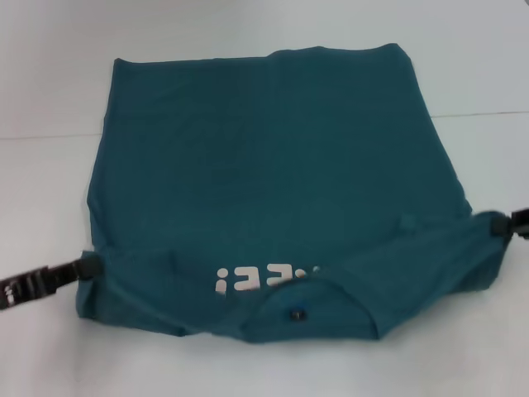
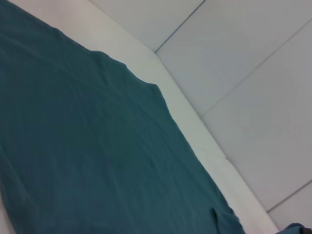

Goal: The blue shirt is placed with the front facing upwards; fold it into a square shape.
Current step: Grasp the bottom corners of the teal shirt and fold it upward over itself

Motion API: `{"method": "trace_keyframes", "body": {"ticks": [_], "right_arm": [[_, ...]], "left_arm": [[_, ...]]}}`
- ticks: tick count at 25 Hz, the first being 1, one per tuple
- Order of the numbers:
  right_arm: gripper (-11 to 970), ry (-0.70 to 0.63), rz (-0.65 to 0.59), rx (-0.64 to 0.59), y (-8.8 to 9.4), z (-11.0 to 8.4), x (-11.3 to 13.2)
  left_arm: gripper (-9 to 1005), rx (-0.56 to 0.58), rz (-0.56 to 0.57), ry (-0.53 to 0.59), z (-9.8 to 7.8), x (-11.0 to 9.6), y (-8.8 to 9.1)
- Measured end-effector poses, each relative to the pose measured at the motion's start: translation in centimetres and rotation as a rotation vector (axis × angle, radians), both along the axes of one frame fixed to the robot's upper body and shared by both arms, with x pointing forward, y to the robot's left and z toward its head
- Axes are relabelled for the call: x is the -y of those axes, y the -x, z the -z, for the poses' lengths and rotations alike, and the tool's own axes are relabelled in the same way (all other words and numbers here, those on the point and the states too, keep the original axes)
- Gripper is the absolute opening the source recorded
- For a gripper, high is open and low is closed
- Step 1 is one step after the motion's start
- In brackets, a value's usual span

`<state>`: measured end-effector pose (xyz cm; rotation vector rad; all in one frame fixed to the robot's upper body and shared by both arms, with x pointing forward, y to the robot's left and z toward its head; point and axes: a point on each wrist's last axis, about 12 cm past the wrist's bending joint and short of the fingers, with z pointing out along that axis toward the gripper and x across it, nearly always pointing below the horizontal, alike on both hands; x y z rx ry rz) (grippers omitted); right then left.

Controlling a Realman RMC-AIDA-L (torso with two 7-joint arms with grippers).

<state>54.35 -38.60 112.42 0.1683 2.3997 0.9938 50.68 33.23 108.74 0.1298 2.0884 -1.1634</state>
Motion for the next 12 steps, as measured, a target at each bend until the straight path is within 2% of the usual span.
{"method": "trace_keyframes", "body": {"ticks": [4, 12], "right_arm": [[26, -0.022, 0.031, 0.041, -1.4, -0.3, -0.2], [26, -0.039, 0.063, 0.096, -2.7, -1.2, -0.4]], "left_arm": [[31, 0.018, -0.002, -0.012, -0.1, 0.4, -1.6], [31, 0.049, -0.034, -0.044, -0.6, 1.0, -4.4]]}}
